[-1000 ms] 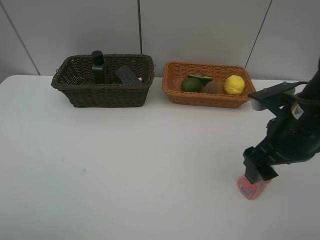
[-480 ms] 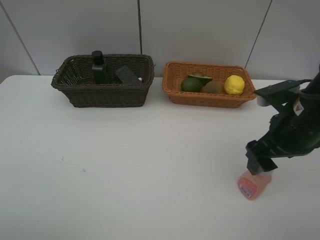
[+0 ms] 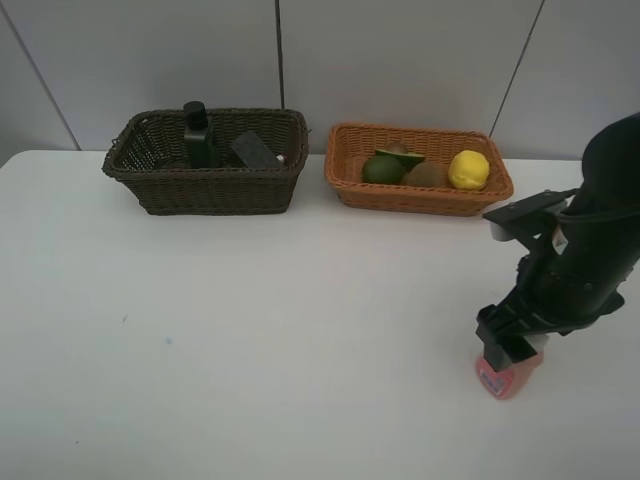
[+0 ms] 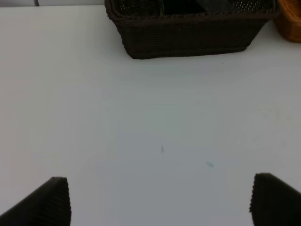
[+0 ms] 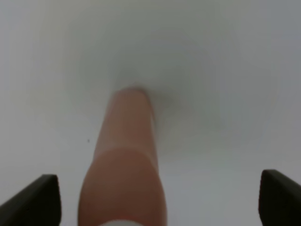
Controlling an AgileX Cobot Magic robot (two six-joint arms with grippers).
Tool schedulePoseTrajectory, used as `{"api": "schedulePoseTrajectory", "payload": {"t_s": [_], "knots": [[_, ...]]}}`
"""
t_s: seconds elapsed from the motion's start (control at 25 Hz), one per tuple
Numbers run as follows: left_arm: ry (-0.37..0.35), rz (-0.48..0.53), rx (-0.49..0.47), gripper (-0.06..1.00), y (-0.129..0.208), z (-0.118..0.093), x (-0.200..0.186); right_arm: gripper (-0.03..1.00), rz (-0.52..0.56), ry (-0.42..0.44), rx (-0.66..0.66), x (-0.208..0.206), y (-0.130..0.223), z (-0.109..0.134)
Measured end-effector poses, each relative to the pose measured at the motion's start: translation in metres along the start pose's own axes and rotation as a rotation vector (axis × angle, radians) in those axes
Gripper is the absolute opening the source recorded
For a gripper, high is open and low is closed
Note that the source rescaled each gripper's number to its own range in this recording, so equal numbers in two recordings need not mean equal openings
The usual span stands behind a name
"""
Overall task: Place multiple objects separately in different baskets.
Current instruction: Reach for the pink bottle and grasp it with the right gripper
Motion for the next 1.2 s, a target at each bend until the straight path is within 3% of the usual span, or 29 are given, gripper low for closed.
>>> {"api": "schedulePoseTrajectory", "payload": {"t_s": [0.32,0.44,0.52,0.68,0.72,1.08,1.2], "knots": [[0.000,-0.001,0.000,1.00,0.000,0.000,0.000,0.99,0.097,-0.009,-0.010,0.024,0.005,0.004],[0.000,-0.001,0.000,1.00,0.000,0.000,0.000,0.88,0.111,-0.011,-0.009,0.027,0.006,0.005],[0.000,-0.001,0.000,1.00,0.000,0.000,0.000,0.67,0.111,-0.011,-0.009,0.026,0.006,0.005],[0.000,-0.001,0.000,1.00,0.000,0.000,0.000,0.07,0.114,-0.013,-0.009,0.027,0.006,0.005],[0.000,-0.001,0.000,1.00,0.000,0.000,0.000,0.00,0.120,-0.012,-0.010,0.028,0.007,0.005],[0.000,-0.001,0.000,1.00,0.000,0.000,0.000,0.00,0.122,-0.019,0.001,0.023,0.005,0.006],[0.000,-0.001,0.000,1.00,0.000,0.000,0.000,0.00,0.053,-0.021,0.018,-0.001,-0.010,0.003]]}}
Point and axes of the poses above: a point on each arm's last joint axis where the gripper is mounted, x pointing out along that axis toward the gripper, z along the wrist's bending axis when the last joint is at zero, y = z × x, the point moved 10 cm from there along x, pointing out along that axis toward the gripper, and after that the axes turned 1 degree about -x, right-handed, at the moved point
